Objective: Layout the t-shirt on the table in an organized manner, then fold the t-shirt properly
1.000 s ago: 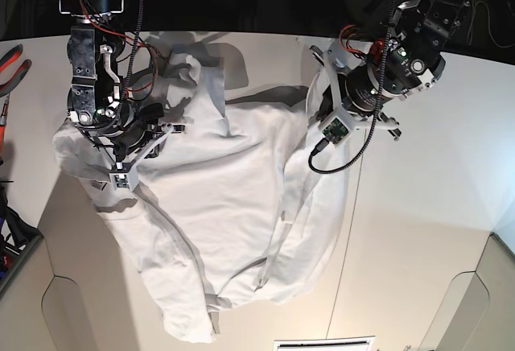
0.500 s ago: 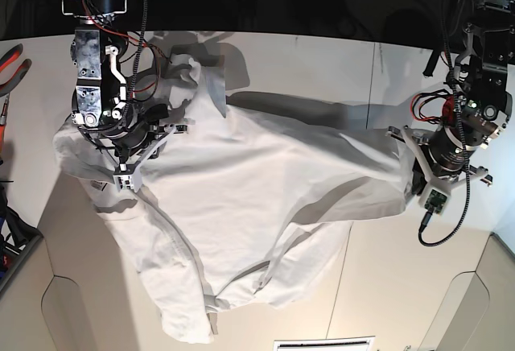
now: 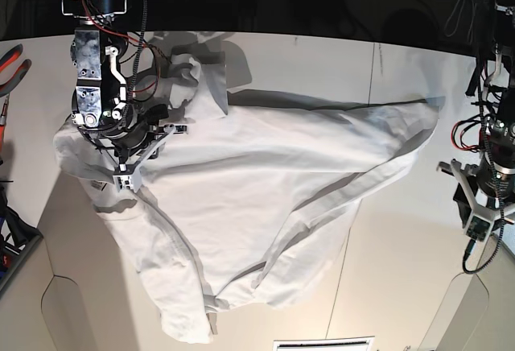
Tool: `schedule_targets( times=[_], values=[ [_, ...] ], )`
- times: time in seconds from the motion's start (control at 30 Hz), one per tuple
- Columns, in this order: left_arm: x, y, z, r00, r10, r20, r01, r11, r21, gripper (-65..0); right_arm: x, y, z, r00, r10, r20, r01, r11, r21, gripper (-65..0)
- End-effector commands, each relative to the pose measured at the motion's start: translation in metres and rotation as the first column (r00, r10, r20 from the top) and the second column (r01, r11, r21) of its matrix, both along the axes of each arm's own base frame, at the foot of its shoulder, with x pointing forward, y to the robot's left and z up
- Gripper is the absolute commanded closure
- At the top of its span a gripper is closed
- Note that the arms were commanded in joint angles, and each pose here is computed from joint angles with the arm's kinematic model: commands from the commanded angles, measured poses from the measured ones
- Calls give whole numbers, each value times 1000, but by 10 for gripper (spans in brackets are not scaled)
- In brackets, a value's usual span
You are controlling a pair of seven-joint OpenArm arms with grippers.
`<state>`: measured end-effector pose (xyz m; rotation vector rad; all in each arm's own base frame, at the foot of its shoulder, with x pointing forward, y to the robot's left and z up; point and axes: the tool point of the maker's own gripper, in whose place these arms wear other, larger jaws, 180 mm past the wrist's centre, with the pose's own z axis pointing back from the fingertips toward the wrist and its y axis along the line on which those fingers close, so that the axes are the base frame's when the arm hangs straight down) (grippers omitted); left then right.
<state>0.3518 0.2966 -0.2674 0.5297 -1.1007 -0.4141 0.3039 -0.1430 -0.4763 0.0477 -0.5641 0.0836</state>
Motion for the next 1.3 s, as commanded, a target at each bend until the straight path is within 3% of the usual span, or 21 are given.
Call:
schedule_targets(
  times=[0.0, 0.1, 0.17, 0.3, 0.43, 0.5, 0.67, 0.83, 0.97, 1.13, 1.27],
  values=[
    [7, 2, 19, 998, -5, 59, 5, 1000, 13, -262, -8, -9, -6, 999, -13, -51, 11, 999, -39, -10],
    [6, -22, 6, 995, -100, 4, 100, 989, -114, -261, -9, -9, -6, 999, -13, -52, 11, 999, -38, -10],
    [1, -56, -6, 970, -239, -42, 222, 946, -235, -256, -8, -9, -6, 999, -13, -51, 11, 999, -37, -10],
    [-11, -115, -18, 900, -433, -45, 382, 835, -396, -169, -8, -9, -6, 999, -13, -52, 12, 999, -35, -10],
    [1, -142, -28, 877, -479, -32, 418, 795, -440, -170, -8, -8, -6, 999, -13, -52, 11, 999, -35, -10],
    [12, -150, -41, 868, -493, -53, 423, 793, -439, -171, -8, -9, -6, 999, -13, -52, 11, 999, -35, -10],
    [44, -175, -71, 839, -530, -122, 431, 785, -446, -274, -8, -8, -6, 999, -13, -51, 11, 999, -35, -10],
    [75, -210, -73, 819, -563, -109, 458, 758, -465, -280, -8, -8, -6, 999, -13, -51, 11, 999, -34, -10],
    [107, -226, -74, 834, -542, -103, 461, 787, -409, -280, -8, -8, -6, 999, -13, -51, 11, 999, -34, -10],
    [132, -244, -94, 834, -529, -158, 433, 804, -407, -280, -8, -8, -6, 999, -13, -52, 11, 999, -34, -10],
    [147, -246, -103, 858, -485, -169, 406, 842, -355, -279, -9, -8, -6, 999, -13, -52, 11, 999, -34, -10]
  ],
)
